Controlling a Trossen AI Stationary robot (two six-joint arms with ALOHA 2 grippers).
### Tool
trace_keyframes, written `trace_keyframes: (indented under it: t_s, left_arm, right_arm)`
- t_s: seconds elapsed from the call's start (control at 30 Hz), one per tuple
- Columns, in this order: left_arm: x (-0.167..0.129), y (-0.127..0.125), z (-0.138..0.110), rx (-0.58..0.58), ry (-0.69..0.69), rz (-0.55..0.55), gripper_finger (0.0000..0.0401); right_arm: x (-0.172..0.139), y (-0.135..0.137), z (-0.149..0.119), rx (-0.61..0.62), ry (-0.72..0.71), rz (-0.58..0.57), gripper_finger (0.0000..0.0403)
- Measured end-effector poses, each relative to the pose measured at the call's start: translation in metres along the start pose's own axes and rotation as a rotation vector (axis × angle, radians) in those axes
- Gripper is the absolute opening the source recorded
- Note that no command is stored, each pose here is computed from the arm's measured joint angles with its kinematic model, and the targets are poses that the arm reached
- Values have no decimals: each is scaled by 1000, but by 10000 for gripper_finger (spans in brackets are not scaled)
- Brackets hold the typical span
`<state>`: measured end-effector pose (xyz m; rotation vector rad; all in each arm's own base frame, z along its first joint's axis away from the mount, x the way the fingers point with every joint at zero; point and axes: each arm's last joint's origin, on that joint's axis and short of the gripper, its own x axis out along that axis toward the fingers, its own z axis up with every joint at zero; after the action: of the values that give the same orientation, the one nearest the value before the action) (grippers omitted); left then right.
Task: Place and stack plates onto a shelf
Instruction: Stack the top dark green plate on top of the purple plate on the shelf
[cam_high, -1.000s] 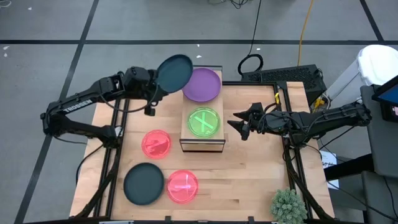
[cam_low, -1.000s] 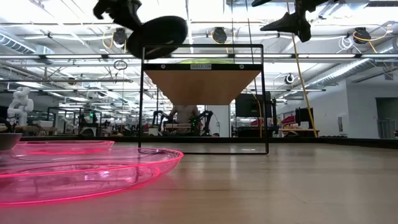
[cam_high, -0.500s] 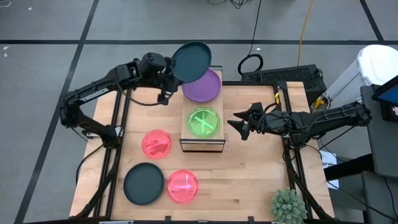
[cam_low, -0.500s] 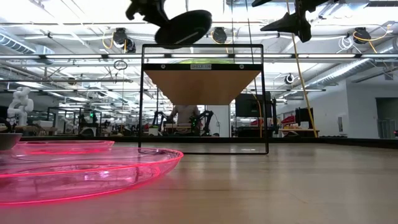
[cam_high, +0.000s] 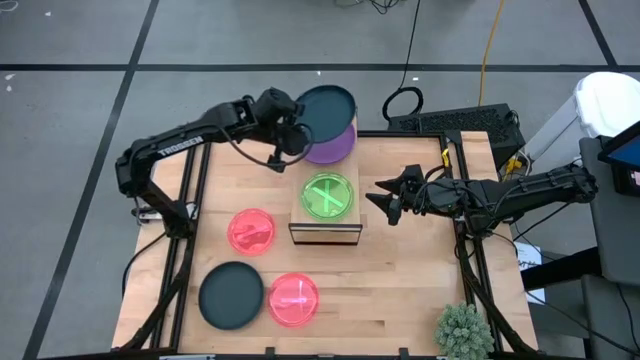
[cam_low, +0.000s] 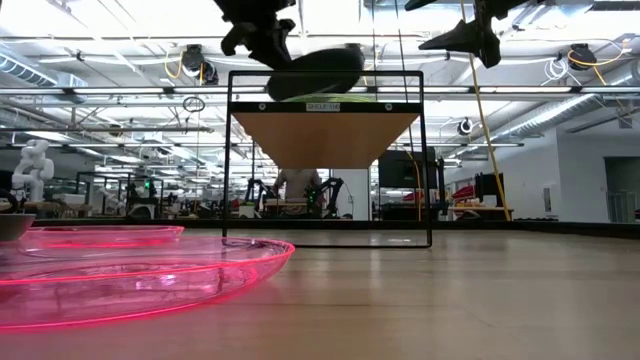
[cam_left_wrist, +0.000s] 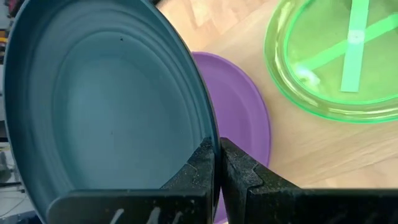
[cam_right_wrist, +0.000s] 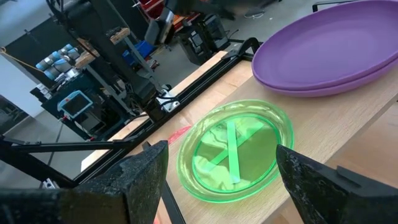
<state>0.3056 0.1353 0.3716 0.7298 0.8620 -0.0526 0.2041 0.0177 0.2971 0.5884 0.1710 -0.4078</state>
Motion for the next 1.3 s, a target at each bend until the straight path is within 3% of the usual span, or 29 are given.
trace_keyframes:
  t_s: [0.63,0.83,1.3]
  left_arm:
    - [18,-2,-5,33,30,-21,10]
    - [37,-5,-7,37,55,-62,10]
    - [42,-9,-2,30,62,-75,10]
  right_arm:
    - [0,0,0,-11,2,2,276]
    - [0,0,0,-11,2,3,276]
    - [0,0,0,-3,0,7,276]
